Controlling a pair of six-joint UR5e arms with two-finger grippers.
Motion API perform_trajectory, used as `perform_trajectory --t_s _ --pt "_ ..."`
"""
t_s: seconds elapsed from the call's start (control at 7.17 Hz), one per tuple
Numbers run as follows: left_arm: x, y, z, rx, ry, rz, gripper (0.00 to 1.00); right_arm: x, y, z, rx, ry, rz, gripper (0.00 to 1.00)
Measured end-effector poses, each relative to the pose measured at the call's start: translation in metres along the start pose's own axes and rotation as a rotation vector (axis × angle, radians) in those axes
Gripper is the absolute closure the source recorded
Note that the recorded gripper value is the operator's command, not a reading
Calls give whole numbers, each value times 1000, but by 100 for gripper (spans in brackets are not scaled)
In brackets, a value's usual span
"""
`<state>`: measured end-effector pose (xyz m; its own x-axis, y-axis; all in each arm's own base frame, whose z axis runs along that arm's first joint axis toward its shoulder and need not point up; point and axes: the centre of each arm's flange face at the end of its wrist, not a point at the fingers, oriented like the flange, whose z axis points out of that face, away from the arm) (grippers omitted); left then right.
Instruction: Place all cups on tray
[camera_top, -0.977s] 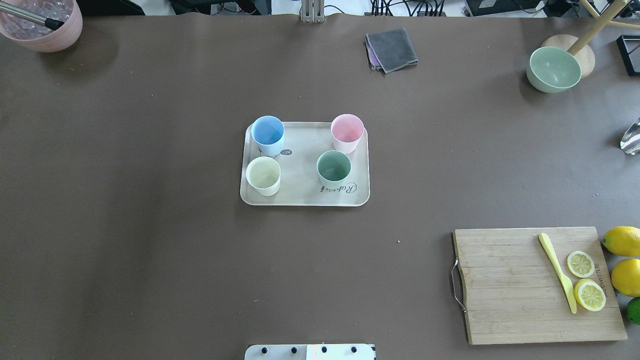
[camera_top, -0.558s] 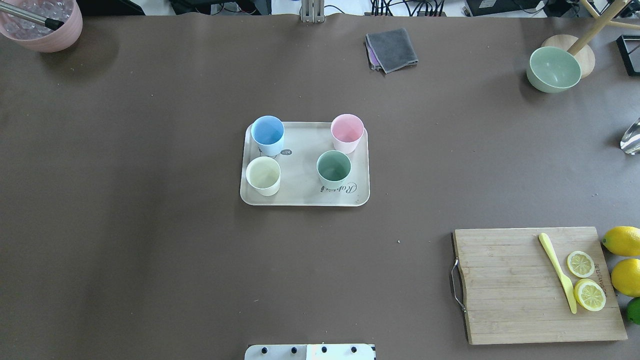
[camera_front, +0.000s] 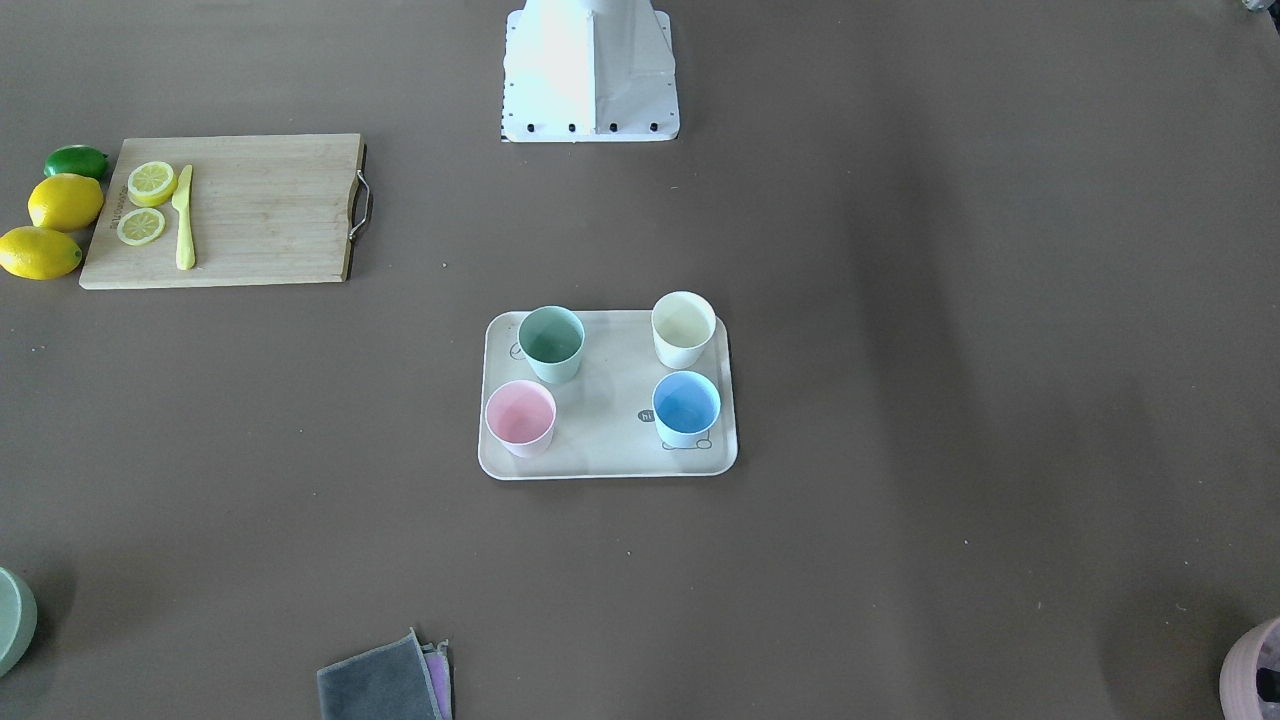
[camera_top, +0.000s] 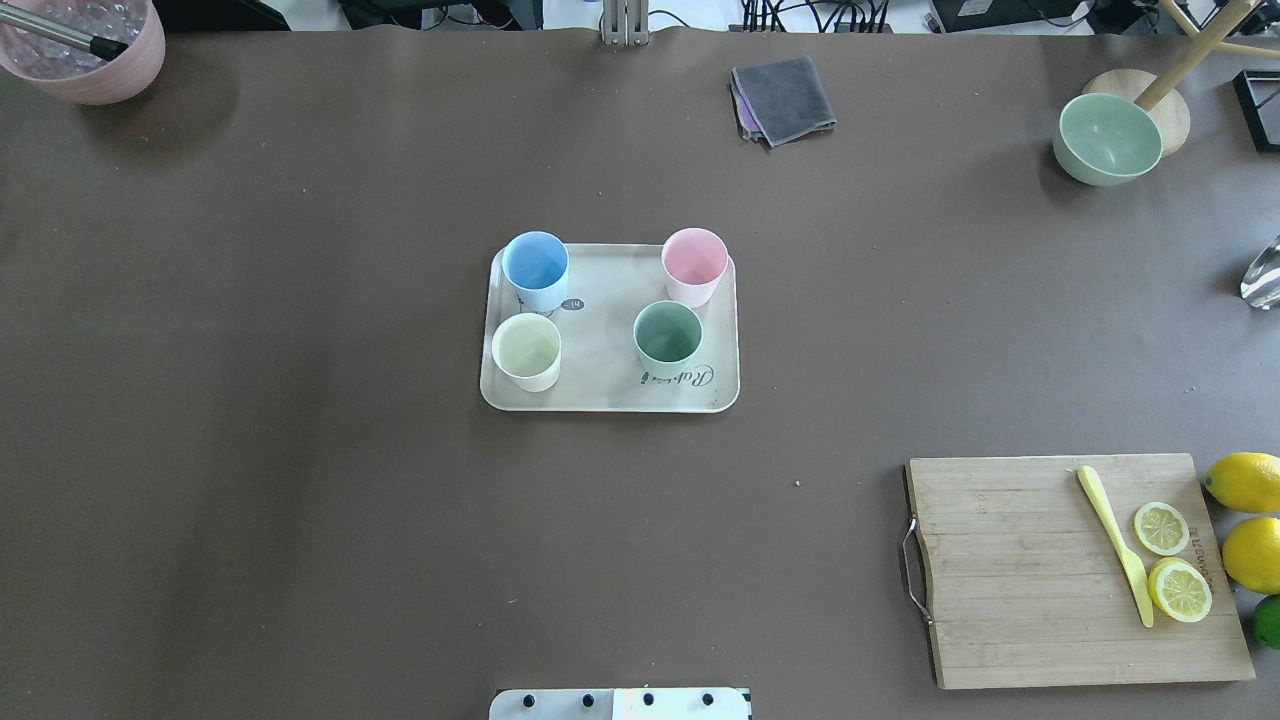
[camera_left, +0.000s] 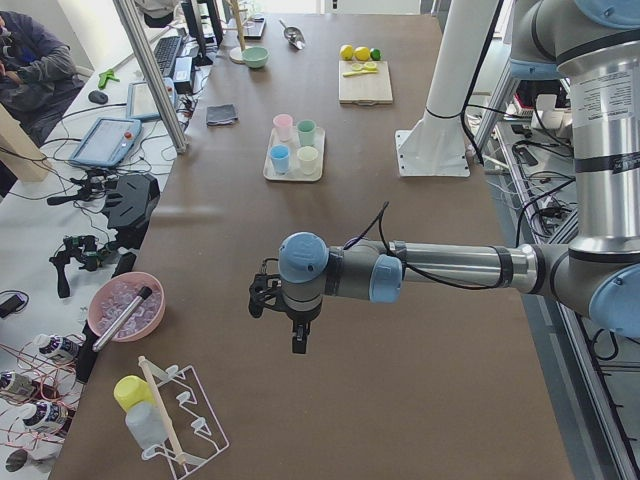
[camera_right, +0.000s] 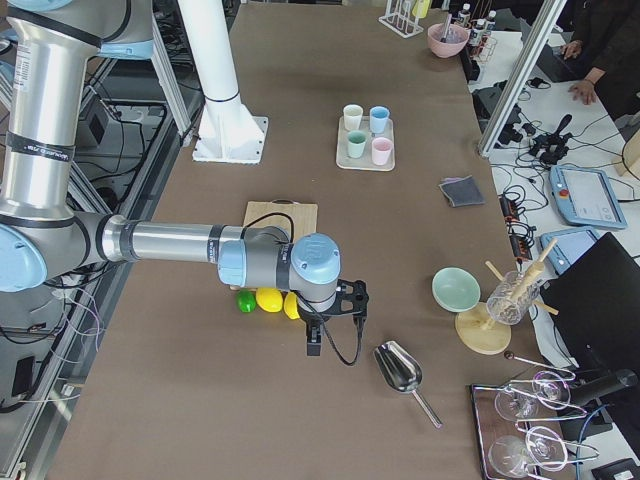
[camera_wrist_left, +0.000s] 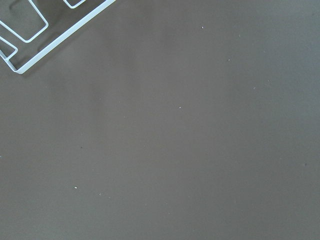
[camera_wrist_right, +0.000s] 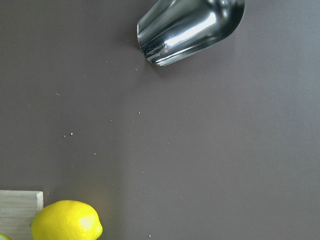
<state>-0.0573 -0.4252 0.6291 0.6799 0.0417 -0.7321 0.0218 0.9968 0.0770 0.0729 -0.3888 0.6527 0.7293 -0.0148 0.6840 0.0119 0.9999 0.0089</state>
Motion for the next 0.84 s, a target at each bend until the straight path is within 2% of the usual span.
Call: perform_trajectory --t_s 0.84 --pt "0 0 0 0 0 -1 2 -1 1 1 -1 -13 1 0"
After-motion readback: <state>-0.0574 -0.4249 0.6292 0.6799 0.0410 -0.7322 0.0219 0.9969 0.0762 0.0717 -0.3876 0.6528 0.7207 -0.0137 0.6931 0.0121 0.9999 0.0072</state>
